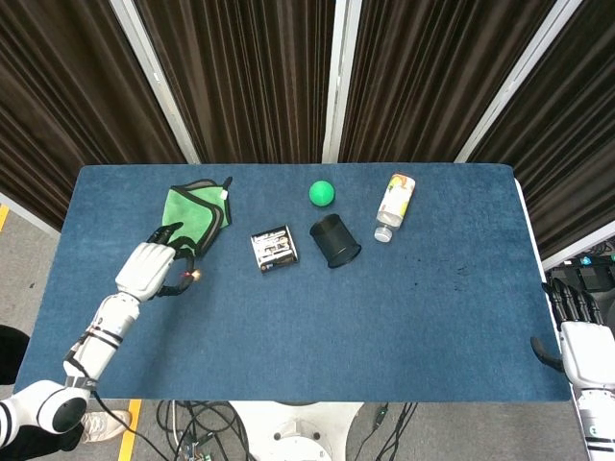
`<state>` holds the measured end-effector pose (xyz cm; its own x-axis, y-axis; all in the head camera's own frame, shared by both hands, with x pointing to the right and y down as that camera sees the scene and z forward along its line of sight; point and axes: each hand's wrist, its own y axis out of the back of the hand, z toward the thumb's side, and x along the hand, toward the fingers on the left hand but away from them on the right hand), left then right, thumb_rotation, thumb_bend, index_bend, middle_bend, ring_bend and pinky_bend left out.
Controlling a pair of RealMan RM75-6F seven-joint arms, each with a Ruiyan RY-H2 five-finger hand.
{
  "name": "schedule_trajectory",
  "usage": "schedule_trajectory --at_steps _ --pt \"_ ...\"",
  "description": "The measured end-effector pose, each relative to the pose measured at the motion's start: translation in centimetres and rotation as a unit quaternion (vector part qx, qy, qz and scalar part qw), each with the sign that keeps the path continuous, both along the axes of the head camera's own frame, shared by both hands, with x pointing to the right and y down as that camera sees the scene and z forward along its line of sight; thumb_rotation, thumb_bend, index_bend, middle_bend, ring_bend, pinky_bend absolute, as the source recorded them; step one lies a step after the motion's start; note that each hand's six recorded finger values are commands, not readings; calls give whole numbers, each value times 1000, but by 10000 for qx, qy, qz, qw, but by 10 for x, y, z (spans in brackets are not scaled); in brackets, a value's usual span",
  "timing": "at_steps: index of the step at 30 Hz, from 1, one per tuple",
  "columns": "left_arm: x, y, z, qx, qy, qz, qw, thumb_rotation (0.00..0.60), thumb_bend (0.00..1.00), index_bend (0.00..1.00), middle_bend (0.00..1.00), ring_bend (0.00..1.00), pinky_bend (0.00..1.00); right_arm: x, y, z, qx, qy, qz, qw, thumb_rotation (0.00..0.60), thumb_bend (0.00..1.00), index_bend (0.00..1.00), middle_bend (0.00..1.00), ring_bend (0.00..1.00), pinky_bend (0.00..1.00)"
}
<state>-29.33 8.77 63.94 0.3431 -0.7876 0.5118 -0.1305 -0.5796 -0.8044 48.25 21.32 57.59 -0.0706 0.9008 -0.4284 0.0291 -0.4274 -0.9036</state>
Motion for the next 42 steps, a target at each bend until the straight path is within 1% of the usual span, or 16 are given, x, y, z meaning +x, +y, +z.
schedule_trajectory --at_steps 2,4,6,7,9,11,13,15,16,18,22,25,28,32,37,42 --pt "1 1 0 94 -392 251 9989 600 456 664 256 45 97 1 0 0 -3 13 11 10000 600 225 0 0 0 0" --pt "-1 2 2 198 -721 466 9961 600 448 675 275 46 92 1 -1 0 1 20 16 10000 600 227 0 0 0 0" --pt "-6 -1 4 345 -892 473 9943 600 461 674 268 46 93 2 -1 0 -5 24 24 10000 600 228 0 0 0 0" --pt "-13 -6 4 444 -943 363 9939 600 471 673 260 46 90 2 -1 0 -18 27 32 10000 600 229 0 0 0 0" --pt "-23 -12 2 494 -906 114 9946 600 485 681 261 46 85 2 -1 1 -39 28 35 10000 600 229 0 0 0 0" --pt "-26 -11 3 363 -654 -125 9971 600 486 693 280 46 88 1 -1 2 -48 13 27 10000 600 230 0 0 0 0" --pt "-20 -7 3 213 -336 -242 9989 600 512 689 261 46 86 0 0 3 -59 5 25 10000 600 230 0 0 0 0" --pt "-12 -1 3 -3 -98 -249 9996 600 529 693 245 46 85 0 0 4 -62 2 24 10000 600 230 0 0 0 0" --pt "-6 5 5 -195 5 -215 9996 600 529 695 246 46 87 0 -1 3 -53 1 23 10000 600 230 0 0 0 0" --pt "1 14 8 -422 40 -106 9990 600 538 697 243 46 87 1 -1 3 -36 0 31 10000 600 230 0 0 0 0" --pt "0 17 11 -604 -41 -36 9982 600 547 697 239 46 83 3 -1 2 -34 4 58 10000 600 231 0 0 0 0" --pt "-1 20 14 -813 176 -179 9964 600 548 696 242 46 82 3 0 2 -36 1 60 10000 600 231 0 0 0 0" --pt "-2 24 18 -938 338 -301 9946 600 549 695 243 46 82 3 -1 2 -26 -2 56 10000 600 233 0 0 0 0" --pt "-3 34 29 -941 145 -202 9953 600 550 696 243 46 82 3 -3 -1 25 1 55 10000 600 233 0 0 0 0" --pt "-7 46 48 -721 -213 -73 9971 600 551 695 243 46 80 4 -4 -6 93 33 59 9999 600 232 0 0 0 0" --pt "-11 52 61 -586 -366 -73 9976 600 551 695 243 46 80 4 -4 -5 55 39 67 10000 600 233 0 0 0 0"
